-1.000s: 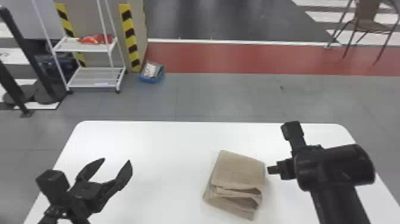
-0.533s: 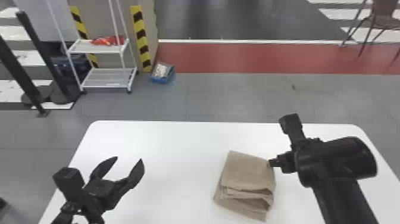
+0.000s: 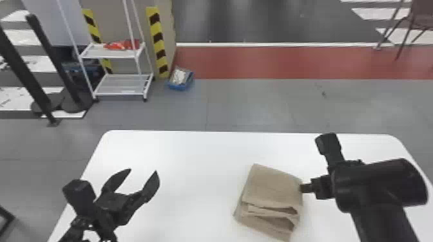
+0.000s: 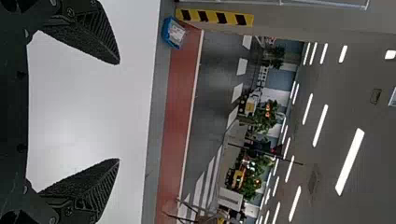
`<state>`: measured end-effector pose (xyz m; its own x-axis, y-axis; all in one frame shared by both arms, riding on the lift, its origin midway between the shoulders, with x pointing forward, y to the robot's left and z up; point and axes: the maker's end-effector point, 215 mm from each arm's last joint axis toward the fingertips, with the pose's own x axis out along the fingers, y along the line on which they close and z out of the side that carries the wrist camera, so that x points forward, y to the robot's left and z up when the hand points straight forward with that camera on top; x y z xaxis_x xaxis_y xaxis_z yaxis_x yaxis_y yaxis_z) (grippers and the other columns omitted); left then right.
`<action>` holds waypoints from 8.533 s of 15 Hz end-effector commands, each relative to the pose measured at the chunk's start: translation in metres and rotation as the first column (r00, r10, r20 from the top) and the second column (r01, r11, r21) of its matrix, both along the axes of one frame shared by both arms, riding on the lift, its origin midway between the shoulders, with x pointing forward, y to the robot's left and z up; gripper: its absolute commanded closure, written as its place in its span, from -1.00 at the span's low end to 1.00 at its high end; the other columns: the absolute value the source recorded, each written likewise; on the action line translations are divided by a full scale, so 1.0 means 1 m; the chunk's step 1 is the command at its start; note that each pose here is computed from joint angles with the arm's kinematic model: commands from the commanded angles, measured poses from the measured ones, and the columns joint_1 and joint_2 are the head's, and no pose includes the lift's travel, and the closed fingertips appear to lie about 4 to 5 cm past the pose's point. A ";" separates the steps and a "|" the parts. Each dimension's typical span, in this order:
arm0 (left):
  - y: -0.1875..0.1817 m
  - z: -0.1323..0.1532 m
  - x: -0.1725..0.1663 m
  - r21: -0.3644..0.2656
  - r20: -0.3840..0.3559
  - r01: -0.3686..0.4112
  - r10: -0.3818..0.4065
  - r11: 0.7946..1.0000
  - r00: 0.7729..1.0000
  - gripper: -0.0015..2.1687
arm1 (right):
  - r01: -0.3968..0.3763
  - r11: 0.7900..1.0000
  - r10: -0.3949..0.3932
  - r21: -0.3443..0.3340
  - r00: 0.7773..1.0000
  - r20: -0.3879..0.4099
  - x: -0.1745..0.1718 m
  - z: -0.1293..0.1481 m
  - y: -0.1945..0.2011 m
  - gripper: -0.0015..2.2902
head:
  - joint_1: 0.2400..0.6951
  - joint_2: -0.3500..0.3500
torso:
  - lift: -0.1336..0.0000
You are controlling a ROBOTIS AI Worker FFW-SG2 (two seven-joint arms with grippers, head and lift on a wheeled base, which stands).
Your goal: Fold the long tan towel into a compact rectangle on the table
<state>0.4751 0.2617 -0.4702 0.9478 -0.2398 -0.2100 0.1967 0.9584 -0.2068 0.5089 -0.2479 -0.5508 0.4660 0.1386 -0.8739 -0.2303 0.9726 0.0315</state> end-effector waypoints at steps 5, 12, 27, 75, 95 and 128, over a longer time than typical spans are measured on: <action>0.001 -0.003 0.003 -0.001 -0.002 -0.003 0.003 1.000 1.000 -0.86 | -0.034 0.999 0.034 -0.027 0.999 0.027 0.022 0.005 0.008 0.29 | 1.00 0.04 | 1.00; -0.002 -0.006 0.005 -0.006 -0.005 -0.001 0.001 1.000 1.000 -0.86 | -0.122 0.992 0.125 -0.033 0.987 0.101 0.058 0.003 0.038 0.29 | 1.00 0.12 | 1.00; 0.010 -0.008 0.001 -0.015 -0.002 -0.022 0.021 1.000 1.000 -0.86 | -0.608 0.779 0.620 -0.154 0.784 0.035 -0.056 0.053 0.137 -0.90 | 1.00 0.49 | 1.00; 0.012 -0.010 0.013 -0.024 0.012 -0.022 0.022 0.999 1.000 -0.86 | -0.788 0.521 0.787 -0.328 0.592 -0.172 -0.056 0.016 0.119 0.87 | 1.00 0.47 | 1.00; -0.025 -0.016 -0.004 -0.034 0.007 0.129 -0.129 0.991 0.992 -0.86 | -0.843 0.472 0.851 -0.257 0.512 -0.117 -0.104 0.013 0.144 0.52 | 1.00 0.44 | 1.00; -0.019 -0.020 0.005 -0.034 -0.003 0.105 -0.105 0.994 0.995 -0.86 | -0.847 0.500 0.815 -0.183 0.531 -0.231 -0.132 0.001 0.157 -0.75 | 1.00 0.57 | 1.00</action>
